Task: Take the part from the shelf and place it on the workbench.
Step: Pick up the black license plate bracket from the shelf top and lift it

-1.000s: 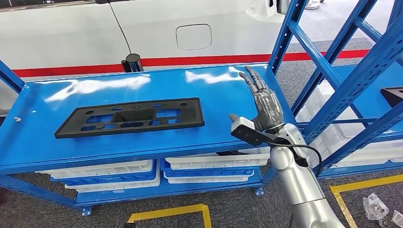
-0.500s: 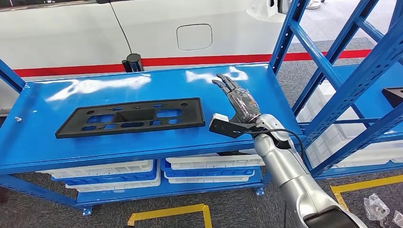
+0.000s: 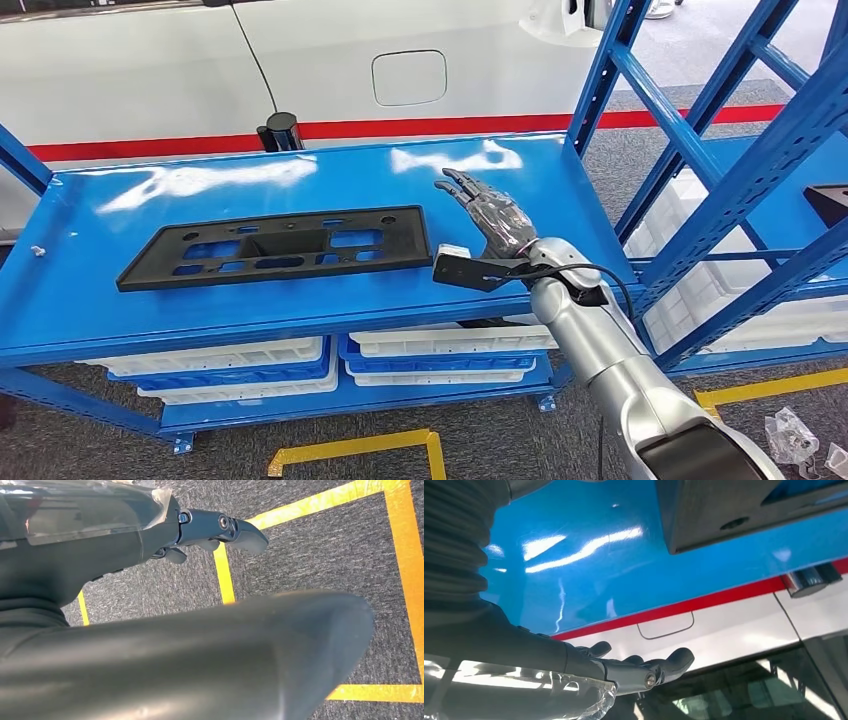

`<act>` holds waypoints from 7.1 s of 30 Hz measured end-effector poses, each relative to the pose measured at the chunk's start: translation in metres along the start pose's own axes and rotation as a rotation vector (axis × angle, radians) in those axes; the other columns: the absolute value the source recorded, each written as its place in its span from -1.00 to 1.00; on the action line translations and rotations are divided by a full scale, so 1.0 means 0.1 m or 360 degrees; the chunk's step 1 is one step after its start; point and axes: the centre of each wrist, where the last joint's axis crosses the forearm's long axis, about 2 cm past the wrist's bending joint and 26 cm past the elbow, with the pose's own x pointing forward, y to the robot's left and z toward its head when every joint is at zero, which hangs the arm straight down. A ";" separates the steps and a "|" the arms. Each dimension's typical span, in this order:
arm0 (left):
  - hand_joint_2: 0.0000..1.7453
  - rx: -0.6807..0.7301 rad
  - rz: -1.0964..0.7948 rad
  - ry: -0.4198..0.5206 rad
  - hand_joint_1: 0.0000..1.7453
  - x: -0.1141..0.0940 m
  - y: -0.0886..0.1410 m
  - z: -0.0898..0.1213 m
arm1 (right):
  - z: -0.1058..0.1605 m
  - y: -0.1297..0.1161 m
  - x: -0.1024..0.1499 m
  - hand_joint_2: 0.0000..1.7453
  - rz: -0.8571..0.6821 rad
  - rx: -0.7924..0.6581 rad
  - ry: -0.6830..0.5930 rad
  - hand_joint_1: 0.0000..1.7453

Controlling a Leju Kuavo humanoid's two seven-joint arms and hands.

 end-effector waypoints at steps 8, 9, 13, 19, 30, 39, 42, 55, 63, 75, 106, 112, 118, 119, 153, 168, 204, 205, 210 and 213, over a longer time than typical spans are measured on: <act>-1.00 0.0002 0.0030 0.0006 -1.00 -0.04 0.00 0.01 | -0.11 0.01 0.11 1.00 0.0017 0.0146 -0.0091 -1.00; -1.00 0.0004 0.0037 0.0005 -1.00 -0.04 0.00 0.01 | -0.13 0.00 0.14 1.00 0.0017 0.0156 -0.0106 -1.00; -1.00 0.0006 0.0060 0.0002 -1.00 -0.06 0.02 0.01 | -0.21 -0.05 0.25 1.00 0.0017 0.0195 -0.0154 -1.00; -1.00 0.0002 0.0069 0.0004 -1.00 -0.07 0.03 0.01 | -0.27 -0.05 0.40 1.00 0.0040 0.0235 -0.0227 -1.00; -1.00 -0.0004 0.0079 0.0005 -1.00 -0.07 0.03 0.01 | -0.35 -0.04 0.62 1.00 0.0057 0.0264 -0.0274 -1.00; -1.00 0.0008 0.0096 0.0007 -1.00 -0.07 0.03 0.01 | -0.48 -0.01 0.50 1.00 0.0111 0.0240 -0.0057 -1.00; -1.00 0.0011 0.0098 0.0009 -1.00 -0.08 0.03 0.01 | -0.48 0.02 0.41 1.00 0.0122 0.0264 0.0013 -1.00; -1.00 0.0024 0.0115 0.0017 -1.00 -0.10 0.04 0.02 | -0.43 0.04 0.18 1.00 0.0076 0.0282 0.0300 -1.00; -1.00 0.0026 0.0118 0.0019 -1.00 -0.10 0.04 0.02 | -0.42 0.02 0.10 1.00 0.0052 0.0299 0.0351 -0.42; -1.00 0.0024 0.0119 0.0021 -1.00 -0.10 0.03 0.02 | -0.44 0.05 0.15 1.00 0.0019 0.0312 0.0301 -1.00; -1.00 0.0019 0.0111 0.0036 -1.00 -0.09 -0.02 0.03 | -0.62 0.21 0.59 1.00 0.0093 0.0428 0.0359 -0.88; -1.00 0.0022 0.0106 0.0037 -1.00 -0.10 -0.02 0.03 | -0.57 0.18 0.45 1.00 0.0147 0.0440 0.0559 0.60; -1.00 0.0021 0.0101 0.0034 -1.00 -0.10 -0.02 0.03 | -0.52 0.20 0.34 1.00 0.0159 0.0473 0.0630 0.83; -1.00 0.0020 0.0101 0.0033 -1.00 -0.10 -0.02 0.03 | -0.51 0.20 0.34 1.00 0.0160 0.0475 0.0634 0.91; -1.00 0.0010 0.0057 0.0018 -1.00 -0.08 -0.03 0.03 | -0.64 -0.03 0.39 1.00 0.0295 0.0177 0.0518 -1.00; -1.00 0.0000 0.0037 0.0018 -1.00 -0.04 -0.05 0.02 | -0.78 0.08 0.80 1.00 0.0369 0.0283 0.0366 -1.00; -1.00 0.0018 0.0029 0.0009 -1.00 -0.03 -0.04 0.02 | -0.68 -0.25 0.33 1.00 0.0630 0.0028 0.0685 -1.00; -1.00 0.0024 0.0035 0.0005 -1.00 -0.03 -0.04 0.02 | -0.70 -0.28 0.36 1.00 0.0632 0.0016 0.0662 -1.00; -1.00 0.0039 0.0052 0.0001 -1.00 -0.06 -0.04 0.03 | -0.83 -0.36 0.58 1.00 0.0622 -0.0060 0.0483 -1.00; -1.00 0.0044 0.0055 0.0002 -1.00 -0.07 -0.04 0.03 | -0.92 -0.40 0.79 1.00 0.0605 -0.0139 0.0331 -1.00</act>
